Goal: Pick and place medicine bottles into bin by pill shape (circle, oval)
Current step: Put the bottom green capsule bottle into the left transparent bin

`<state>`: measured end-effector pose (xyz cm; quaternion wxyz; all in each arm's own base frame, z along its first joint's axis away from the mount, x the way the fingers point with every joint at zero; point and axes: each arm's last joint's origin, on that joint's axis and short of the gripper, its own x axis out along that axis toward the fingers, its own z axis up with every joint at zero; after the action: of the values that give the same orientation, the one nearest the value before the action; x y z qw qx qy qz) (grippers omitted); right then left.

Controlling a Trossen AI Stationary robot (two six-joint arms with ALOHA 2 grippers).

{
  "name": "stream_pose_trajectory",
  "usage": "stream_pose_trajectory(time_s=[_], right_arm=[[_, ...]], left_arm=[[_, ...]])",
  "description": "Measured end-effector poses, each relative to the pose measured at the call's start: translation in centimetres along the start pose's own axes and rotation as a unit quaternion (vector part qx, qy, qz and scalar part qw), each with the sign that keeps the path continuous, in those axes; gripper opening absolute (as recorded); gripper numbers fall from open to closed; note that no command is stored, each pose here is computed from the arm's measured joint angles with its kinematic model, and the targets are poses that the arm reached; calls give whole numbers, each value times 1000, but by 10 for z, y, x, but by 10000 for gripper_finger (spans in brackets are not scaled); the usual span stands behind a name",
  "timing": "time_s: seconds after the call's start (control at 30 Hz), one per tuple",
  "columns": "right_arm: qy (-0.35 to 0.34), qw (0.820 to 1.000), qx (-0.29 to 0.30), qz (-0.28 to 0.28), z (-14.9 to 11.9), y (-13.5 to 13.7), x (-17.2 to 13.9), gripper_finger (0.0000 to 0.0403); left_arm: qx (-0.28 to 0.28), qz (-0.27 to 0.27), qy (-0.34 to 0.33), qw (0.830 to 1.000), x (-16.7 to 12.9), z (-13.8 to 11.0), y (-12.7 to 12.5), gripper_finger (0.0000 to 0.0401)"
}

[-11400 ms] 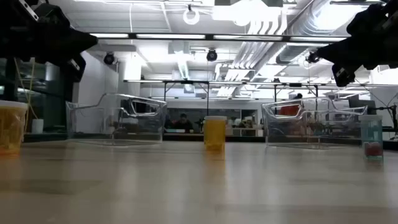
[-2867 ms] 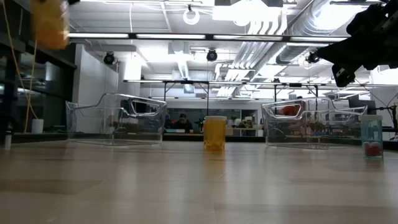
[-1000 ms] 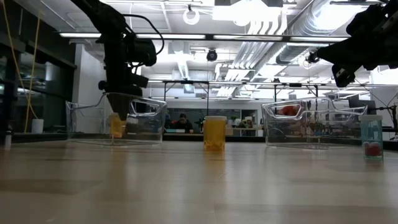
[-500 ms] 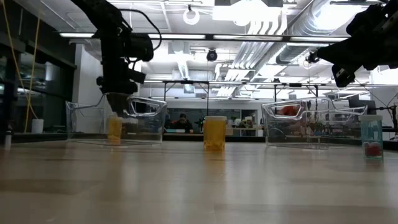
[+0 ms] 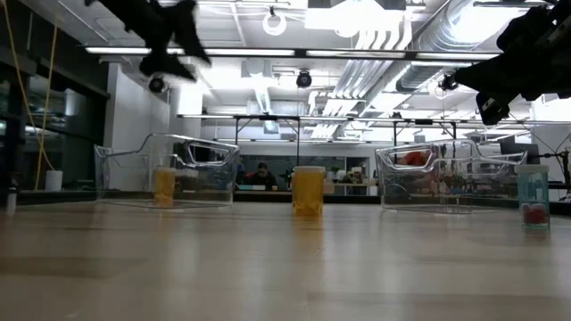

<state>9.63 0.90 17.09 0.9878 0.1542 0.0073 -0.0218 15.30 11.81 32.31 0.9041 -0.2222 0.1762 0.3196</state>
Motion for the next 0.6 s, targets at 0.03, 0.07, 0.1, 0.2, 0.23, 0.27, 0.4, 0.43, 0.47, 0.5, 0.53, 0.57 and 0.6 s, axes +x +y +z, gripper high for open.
stream_pose_trajectory(time_s=[0.03, 0.07, 0.1, 0.2, 0.23, 0.27, 0.4, 0.43, 0.47, 0.5, 0.53, 0.57, 0.6], right_arm=[[0, 1000, 0, 0, 0, 0, 0, 0], [0, 1000, 0, 0, 0, 0, 0, 0], [0, 1000, 0, 0, 0, 0, 0, 0], [0, 1000, 0, 0, 0, 0, 0, 0], [0, 1000, 0, 0, 0, 0, 0, 0], [0, 1000, 0, 0, 0, 0, 0, 0], [0, 1000, 0, 0, 0, 0, 0, 0], [0, 1000, 0, 0, 0, 0, 0, 0], [0, 1000, 0, 0, 0, 0, 0, 0], [0, 1000, 0, 0, 0, 0, 0, 0], [0, 1000, 0, 0, 0, 0, 0, 0], [0, 1000, 0, 0, 0, 0, 0, 0], [0, 1000, 0, 0, 0, 0, 0, 0]], left_arm=[[-1, -28, -30, 999, -7, -4, -5, 296], [-3, -55, -58, 997, -14, -9, -10, 296], [-4, -83, -82, 993, -20, -15, -14, 296], [0, -157, -141, 978, -37, -31, -23, 296], [2, -176, -158, 972, -42, -35, -25, 296], [2, -193, -175, 965, -46, -38, -27, 296], [9, -223, -216, 950, -59, -42, -30, 296], [13, -222, -223, 949, -61, -42, -30, 296], [18, -221, -226, 949, -63, -43, -30, 296], [22, -221, -228, 948, -64, -43, -30, 296], [25, -220, -229, 948, -64, -43, -30, 296], [30, -216, -230, 948, -63, -43, -30, 296], [37, -214, -231, 948, -63, -43, -30, 296]])
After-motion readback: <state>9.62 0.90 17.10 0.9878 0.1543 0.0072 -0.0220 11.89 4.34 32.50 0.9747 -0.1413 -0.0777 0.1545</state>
